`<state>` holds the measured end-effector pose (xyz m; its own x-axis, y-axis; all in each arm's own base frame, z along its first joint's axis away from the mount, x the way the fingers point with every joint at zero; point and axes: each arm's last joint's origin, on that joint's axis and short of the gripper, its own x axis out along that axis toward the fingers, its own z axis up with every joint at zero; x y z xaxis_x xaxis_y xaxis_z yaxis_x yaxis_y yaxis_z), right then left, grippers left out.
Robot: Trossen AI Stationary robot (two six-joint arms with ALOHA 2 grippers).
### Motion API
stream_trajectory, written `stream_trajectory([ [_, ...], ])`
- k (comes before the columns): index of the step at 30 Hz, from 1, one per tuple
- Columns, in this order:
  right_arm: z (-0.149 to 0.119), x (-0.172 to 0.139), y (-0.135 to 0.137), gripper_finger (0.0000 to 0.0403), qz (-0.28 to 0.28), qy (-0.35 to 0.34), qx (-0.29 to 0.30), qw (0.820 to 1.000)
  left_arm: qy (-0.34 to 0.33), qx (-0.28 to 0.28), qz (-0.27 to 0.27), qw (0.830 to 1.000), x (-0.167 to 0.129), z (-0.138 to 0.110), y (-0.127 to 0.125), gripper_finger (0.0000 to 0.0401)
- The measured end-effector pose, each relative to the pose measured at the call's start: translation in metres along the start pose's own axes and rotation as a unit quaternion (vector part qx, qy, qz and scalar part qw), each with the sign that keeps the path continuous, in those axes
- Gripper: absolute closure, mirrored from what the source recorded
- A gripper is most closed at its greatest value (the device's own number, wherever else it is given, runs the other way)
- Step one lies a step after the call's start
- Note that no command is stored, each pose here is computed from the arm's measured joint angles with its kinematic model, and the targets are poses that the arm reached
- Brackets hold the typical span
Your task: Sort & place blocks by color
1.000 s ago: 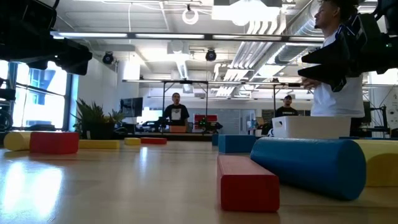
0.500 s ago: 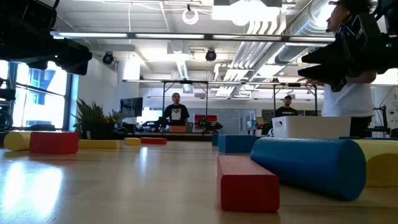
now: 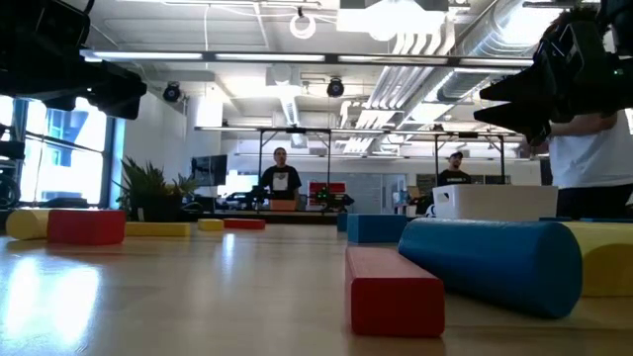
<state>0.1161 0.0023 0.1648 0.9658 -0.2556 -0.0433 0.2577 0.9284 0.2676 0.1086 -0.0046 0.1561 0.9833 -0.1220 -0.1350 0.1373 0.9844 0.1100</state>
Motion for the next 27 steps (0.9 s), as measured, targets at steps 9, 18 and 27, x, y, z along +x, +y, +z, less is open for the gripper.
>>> stream_trajectory([
  [9,0.0,0.0,0.0,0.0186,0.0,0.0,0.0,1.0,0.0,0.0,0.0,1.0,0.0,-0.0002,0.0,0.0199],
  [18,-0.0001,0.0,0.0,0.0186,0.0,0.0,0.0,1.0,0.001,-0.001,0.004,1.0,0.0,-0.0002,0.0002,0.0199],
  [27,0.0,0.0,0.0,0.0186,0.0,0.0,0.0,1.0,0.003,0.0,0.021,1.0,0.0,-0.0002,0.0013,0.0199],
])
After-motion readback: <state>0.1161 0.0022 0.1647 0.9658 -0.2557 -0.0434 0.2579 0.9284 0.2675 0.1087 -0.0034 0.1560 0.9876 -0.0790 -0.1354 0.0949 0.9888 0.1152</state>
